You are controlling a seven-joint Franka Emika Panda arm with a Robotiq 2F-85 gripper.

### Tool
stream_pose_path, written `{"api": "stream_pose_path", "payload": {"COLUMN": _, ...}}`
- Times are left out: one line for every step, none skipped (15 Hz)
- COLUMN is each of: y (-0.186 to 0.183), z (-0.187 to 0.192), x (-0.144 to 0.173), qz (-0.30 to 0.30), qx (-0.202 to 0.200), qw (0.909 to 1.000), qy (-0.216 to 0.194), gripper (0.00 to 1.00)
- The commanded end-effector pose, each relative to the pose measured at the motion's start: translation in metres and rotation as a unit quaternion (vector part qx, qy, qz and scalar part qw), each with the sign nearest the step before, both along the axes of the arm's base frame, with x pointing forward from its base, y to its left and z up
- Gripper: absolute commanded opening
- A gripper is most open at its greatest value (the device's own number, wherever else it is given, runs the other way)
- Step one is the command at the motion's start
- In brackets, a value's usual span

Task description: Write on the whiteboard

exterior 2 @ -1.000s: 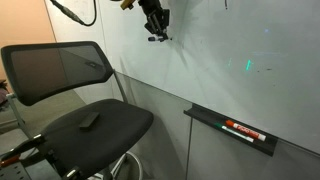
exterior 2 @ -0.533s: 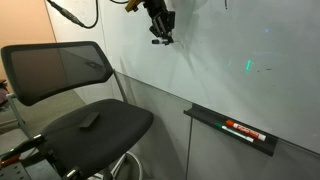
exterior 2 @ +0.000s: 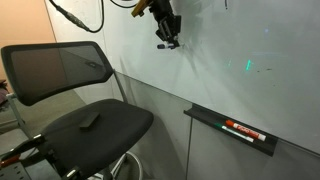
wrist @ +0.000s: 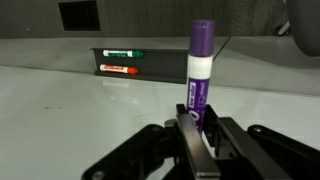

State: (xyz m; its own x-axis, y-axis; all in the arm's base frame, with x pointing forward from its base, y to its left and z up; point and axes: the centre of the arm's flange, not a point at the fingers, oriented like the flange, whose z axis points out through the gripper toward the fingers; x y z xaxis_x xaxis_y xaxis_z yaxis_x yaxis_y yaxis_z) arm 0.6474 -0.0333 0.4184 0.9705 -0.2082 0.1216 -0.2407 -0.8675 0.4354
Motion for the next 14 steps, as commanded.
{"api": "stream_pose_path", "payload": {"y": 0.001, "z": 0.009, "x": 0.012, "qz": 0.0, "qx": -0.014, "qw": 0.9993, "qy": -0.035, "gripper": 0.12}}
{"api": "stream_pose_path", "payload": {"y": 0.002, "z": 0.011, "x": 0.011, "qz": 0.0, "qx": -0.017, "qw": 0.9991, "qy": -0.039, "gripper": 0.12}}
{"api": "stream_pose_path", "payload": {"y": 0.003, "z": 0.012, "x": 0.012, "qz": -0.003, "qx": -0.022, "qw": 0.9989, "qy": -0.043, "gripper": 0.12}}
{"api": "stream_pose_path", "payload": {"y": 0.002, "z": 0.011, "x": 0.014, "qz": -0.002, "qx": -0.028, "qw": 0.9985, "qy": -0.047, "gripper": 0.12}}
{"api": "stream_pose_path", "payload": {"y": 0.002, "z": 0.01, "x": 0.016, "qz": -0.001, "qx": -0.032, "qw": 0.9981, "qy": -0.053, "gripper": 0.11}}
{"api": "stream_pose_path", "payload": {"y": 0.001, "z": 0.008, "x": 0.016, "qz": -0.001, "qx": -0.035, "qw": 0.9979, "qy": -0.055, "gripper": 0.11}}
{"api": "stream_pose_path", "payload": {"y": 0.001, "z": 0.007, "x": 0.015, "qz": 0.001, "qx": -0.037, "qw": 0.9977, "qy": -0.056, "gripper": 0.11}}
{"api": "stream_pose_path", "payload": {"y": 0.0, "z": 0.006, "x": 0.014, "qz": 0.002, "qx": -0.038, "qw": 0.9976, "qy": -0.058, "gripper": 0.11}}
{"api": "stream_pose_path", "payload": {"y": 0.0, "z": 0.005, "x": 0.012, "qz": 0.004, "qx": -0.036, "qw": 0.9974, "qy": -0.063, "gripper": 0.11}}
{"api": "stream_pose_path", "payload": {"y": 0.0, "z": 0.004, "x": 0.012, "qz": 0.003, "qx": -0.037, "qw": 0.9973, "qy": -0.063, "gripper": 0.11}}
{"api": "stream_pose_path", "payload": {"y": 0.002, "z": 0.004, "x": 0.009, "qz": 0.004, "qx": -0.04, "qw": 0.9973, "qy": -0.061, "gripper": 0.11}}
{"api": "stream_pose_path", "payload": {"y": 0.005, "z": 0.006, "x": 0.006, "qz": 0.007, "qx": -0.045, "qw": 0.9971, "qy": -0.062, "gripper": 0.11}}
{"api": "stream_pose_path", "payload": {"y": 0.008, "z": 0.009, "x": 0.002, "qz": 0.008, "qx": -0.049, "qw": 0.997, "qy": -0.059, "gripper": 0.11}}
{"api": "stream_pose_path", "payload": {"y": 0.011, "z": 0.011, "x": -0.002, "qz": 0.007, "qx": -0.052, "qw": 0.9971, "qy": -0.055, "gripper": 0.11}}
